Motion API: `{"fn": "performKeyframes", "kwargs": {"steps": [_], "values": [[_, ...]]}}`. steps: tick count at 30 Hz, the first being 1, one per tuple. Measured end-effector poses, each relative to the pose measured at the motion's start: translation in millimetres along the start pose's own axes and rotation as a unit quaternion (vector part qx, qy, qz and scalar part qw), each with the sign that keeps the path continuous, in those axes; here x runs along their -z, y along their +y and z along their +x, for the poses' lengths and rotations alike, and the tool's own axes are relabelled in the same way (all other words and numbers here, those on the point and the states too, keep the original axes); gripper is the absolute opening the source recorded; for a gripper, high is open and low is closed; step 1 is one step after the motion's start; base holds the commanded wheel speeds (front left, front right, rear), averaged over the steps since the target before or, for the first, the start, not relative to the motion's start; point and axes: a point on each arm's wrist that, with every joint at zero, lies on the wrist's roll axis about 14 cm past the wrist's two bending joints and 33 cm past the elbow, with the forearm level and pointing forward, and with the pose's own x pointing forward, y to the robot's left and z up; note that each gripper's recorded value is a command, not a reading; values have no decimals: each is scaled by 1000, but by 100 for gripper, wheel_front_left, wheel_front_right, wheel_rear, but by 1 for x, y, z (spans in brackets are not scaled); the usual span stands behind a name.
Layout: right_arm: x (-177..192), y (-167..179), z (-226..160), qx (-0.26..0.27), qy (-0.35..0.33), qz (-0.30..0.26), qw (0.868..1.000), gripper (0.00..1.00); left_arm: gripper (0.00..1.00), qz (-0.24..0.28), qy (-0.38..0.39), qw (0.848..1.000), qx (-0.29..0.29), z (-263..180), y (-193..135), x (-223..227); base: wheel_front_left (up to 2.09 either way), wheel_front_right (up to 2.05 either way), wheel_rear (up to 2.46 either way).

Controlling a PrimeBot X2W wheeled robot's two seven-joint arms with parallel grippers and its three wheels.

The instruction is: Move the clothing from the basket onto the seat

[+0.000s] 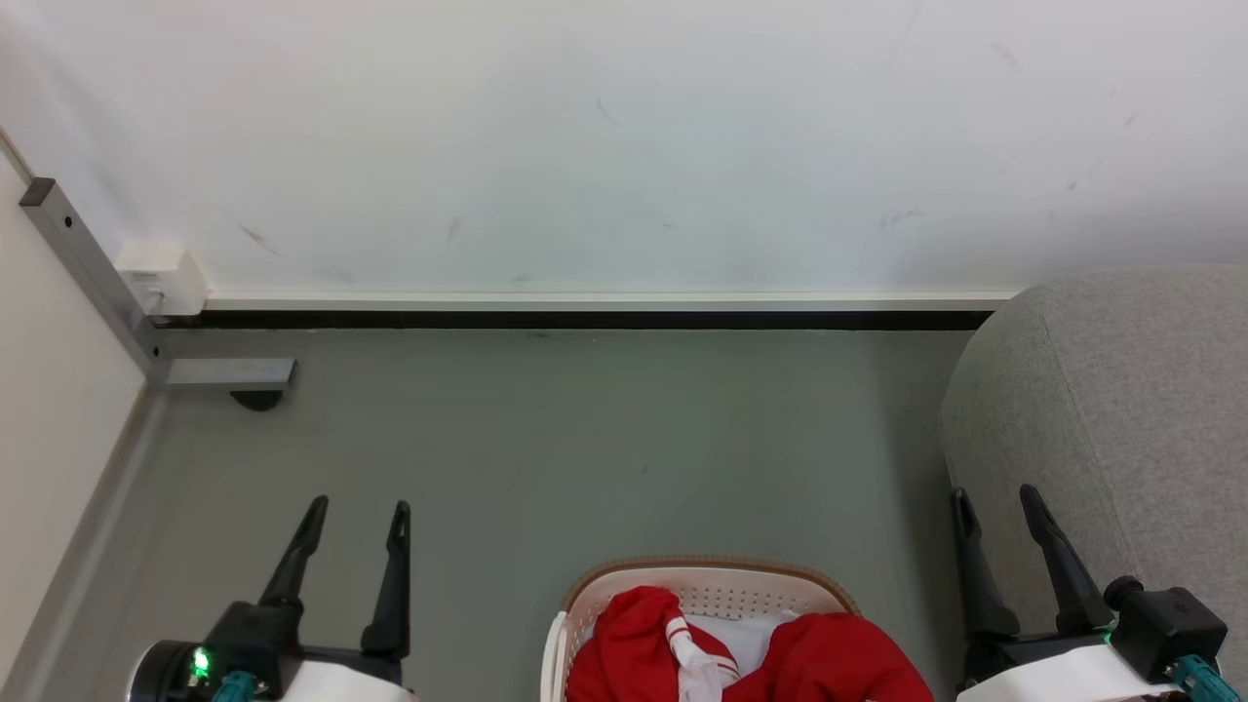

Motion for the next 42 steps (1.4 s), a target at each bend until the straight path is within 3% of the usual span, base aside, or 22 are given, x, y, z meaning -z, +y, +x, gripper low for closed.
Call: {"fn": "performKeyframes", "kwargs": {"steps": [9,28,42], "values": [[-1,1,0,-5,-4,-20,1000,100,100,23,-10,1000,8,1,-4,-3,0,0,0],[4,-4,3,2,3,-20,1000,100,100,8,0,1000,9,6,-5,6,0,0,0],[6,-41,21,45,1,-35,998,100,100,-22,24,996,80,44,-44,34,0,0,0]]}}
